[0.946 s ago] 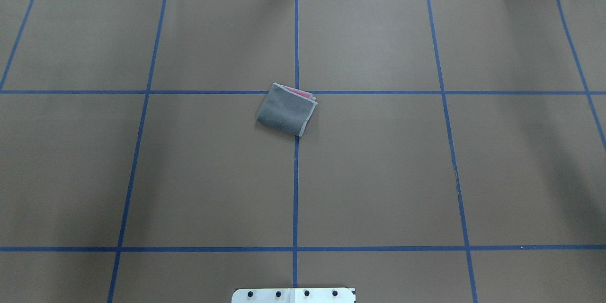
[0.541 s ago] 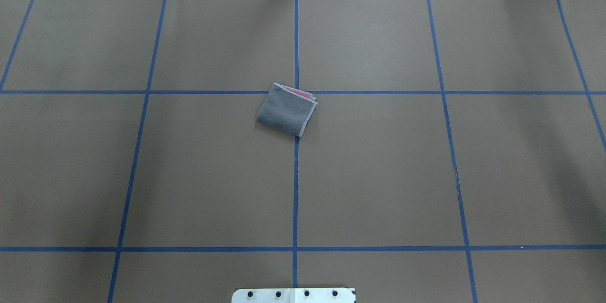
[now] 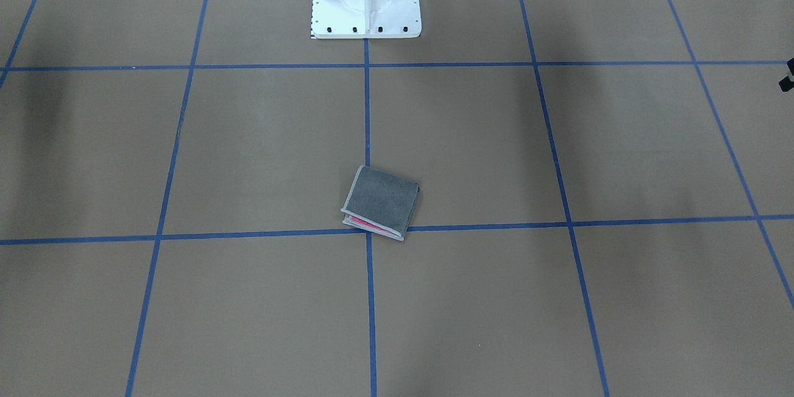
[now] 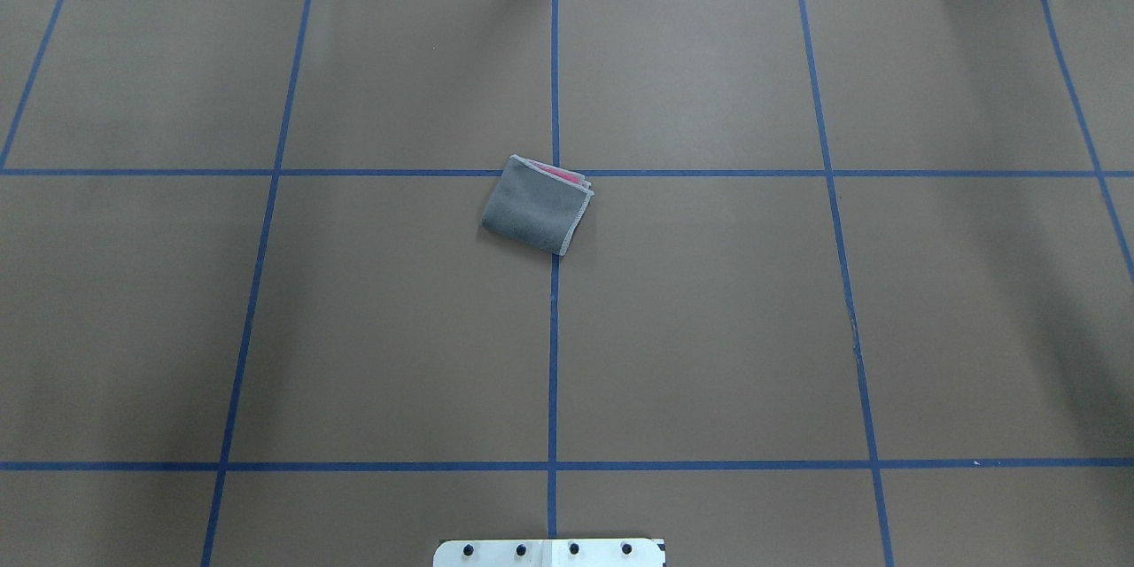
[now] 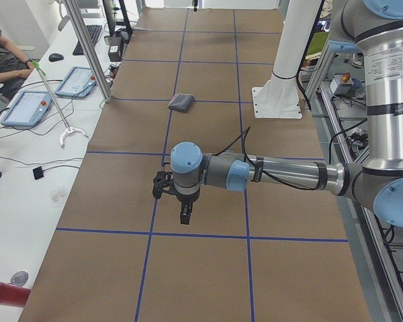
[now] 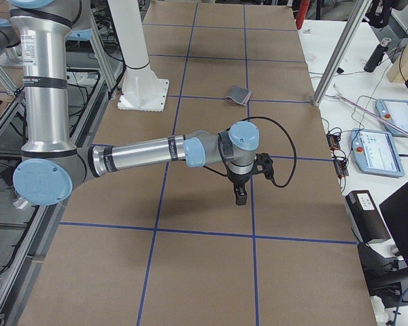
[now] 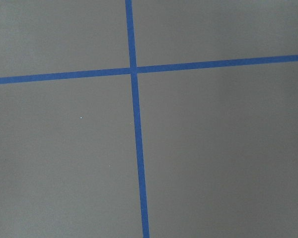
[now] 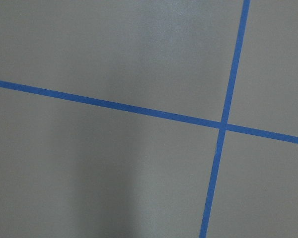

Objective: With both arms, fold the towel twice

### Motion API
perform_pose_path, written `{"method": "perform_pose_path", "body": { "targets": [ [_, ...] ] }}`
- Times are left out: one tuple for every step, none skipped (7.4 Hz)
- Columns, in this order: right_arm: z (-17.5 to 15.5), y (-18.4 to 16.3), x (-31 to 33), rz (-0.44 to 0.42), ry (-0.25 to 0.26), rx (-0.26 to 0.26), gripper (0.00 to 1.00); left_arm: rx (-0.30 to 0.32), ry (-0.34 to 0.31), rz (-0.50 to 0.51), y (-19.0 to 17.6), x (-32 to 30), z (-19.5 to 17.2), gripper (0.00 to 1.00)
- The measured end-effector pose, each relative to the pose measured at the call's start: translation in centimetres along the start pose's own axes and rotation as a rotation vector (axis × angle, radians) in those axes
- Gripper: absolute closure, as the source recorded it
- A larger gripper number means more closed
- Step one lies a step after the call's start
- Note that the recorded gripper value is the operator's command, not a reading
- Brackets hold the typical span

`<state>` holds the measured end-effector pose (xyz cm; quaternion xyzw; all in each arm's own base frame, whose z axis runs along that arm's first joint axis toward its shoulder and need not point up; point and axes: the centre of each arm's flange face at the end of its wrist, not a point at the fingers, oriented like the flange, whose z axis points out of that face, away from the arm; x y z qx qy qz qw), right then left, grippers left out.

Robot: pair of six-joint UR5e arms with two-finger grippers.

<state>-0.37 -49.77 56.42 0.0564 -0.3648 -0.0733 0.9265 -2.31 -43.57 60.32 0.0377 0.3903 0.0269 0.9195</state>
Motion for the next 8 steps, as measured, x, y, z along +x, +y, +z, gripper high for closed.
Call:
{"method": "perform_pose_path", "body": {
  "targets": [
    [0.02,-0.04,0.02,0.000,0.001,0.000,0.00,0.000,0.000,-0.001,0.03,-0.02,0.01,0.00],
    [0.01,-0.08,0.00,-0.001,0.000,0.001,0.00,0.000,-0.001,-0.001,0.04,-0.02,0.01,0.00],
    [0.04,-0.05,0.03,0.000,-0.001,0.000,0.00,0.001,-0.001,0.001,0.04,0.05,-0.03,0.00],
    [0.13,-0.02,0.07,0.001,-0.001,-0.002,0.00,0.002,0.000,0.003,0.02,0.15,-0.09,0.00],
    [0.15,-0.02,0.07,0.001,-0.002,-0.002,0.00,0.003,0.000,0.004,0.02,0.19,-0.12,0.00],
    [0.14,-0.02,0.08,0.001,-0.002,-0.002,0.00,0.003,0.001,0.004,0.00,0.22,-0.14,0.00],
    [0.18,0.01,0.10,0.002,-0.003,-0.003,0.00,0.004,0.002,0.005,-0.03,0.26,-0.16,0.00],
    [0.20,0.01,0.12,0.003,-0.003,-0.003,0.00,0.005,0.002,0.006,-0.06,0.30,-0.20,0.00]
  ]
}}
